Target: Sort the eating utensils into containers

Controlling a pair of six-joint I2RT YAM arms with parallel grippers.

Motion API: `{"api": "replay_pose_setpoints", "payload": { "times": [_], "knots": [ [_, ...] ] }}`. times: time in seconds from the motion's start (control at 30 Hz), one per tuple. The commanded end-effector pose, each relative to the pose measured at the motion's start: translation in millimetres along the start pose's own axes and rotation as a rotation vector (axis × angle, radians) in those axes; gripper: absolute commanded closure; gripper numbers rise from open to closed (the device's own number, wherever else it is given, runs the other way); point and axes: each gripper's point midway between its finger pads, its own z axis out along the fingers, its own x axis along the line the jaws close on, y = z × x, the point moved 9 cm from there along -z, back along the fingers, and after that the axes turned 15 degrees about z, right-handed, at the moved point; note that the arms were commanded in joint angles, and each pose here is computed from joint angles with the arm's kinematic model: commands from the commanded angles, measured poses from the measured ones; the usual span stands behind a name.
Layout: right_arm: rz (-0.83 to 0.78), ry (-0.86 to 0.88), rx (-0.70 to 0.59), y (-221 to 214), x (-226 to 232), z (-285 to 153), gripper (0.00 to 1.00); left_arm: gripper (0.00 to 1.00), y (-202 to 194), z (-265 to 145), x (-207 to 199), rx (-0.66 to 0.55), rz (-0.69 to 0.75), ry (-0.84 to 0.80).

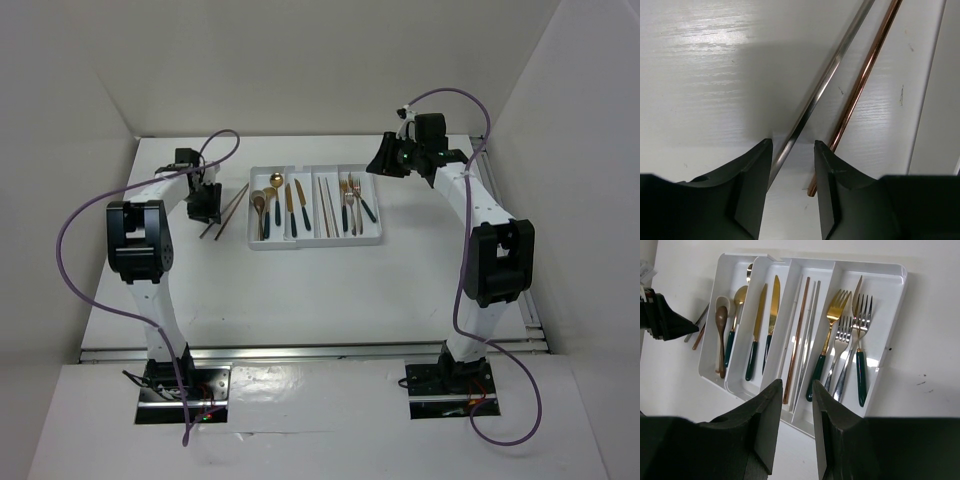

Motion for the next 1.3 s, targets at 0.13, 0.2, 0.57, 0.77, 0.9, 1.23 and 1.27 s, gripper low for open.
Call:
{"api": "replay_pose_setpoints", "payload": {
  "times": [0.13,0.2,0.57,0.77,0.9,1.23,1.27],
  "knots": [
    [-0.040,0.047,-0.045,12,9,-1,0.62,0.58,-18,24,-5,0.101,0.025,-0.042],
    [-0.036,0.043,-0.038,10,7,0,0.62,0.62,-19,24,-4,0.104,0.037,-0.034],
    [-0.036,0.035,-0.043,10,6,0,0.62,1.00,-29,32,-6,0.146,0.039,-0.049],
    [-0.045,0.035,-0.043,10,6,0,0.64,1.00,-24,5,2,0.056,-0.034,-0.010],
    [-0.045,0.035,-0.043,10,6,0,0.64,1.00,-11,-30,4,-0.043,-0.123,-0.008],
    [-0.062,-0.005,-0.068,12,5,-6,0.65,1.00,34,-128,-16,-0.383,-0.244,-0.102],
    [-0.069,-0.018,-0.066,12,4,-6,0.59,1.00,37,-136,-23,-0.410,-0.272,-0.167]
  ]
}}
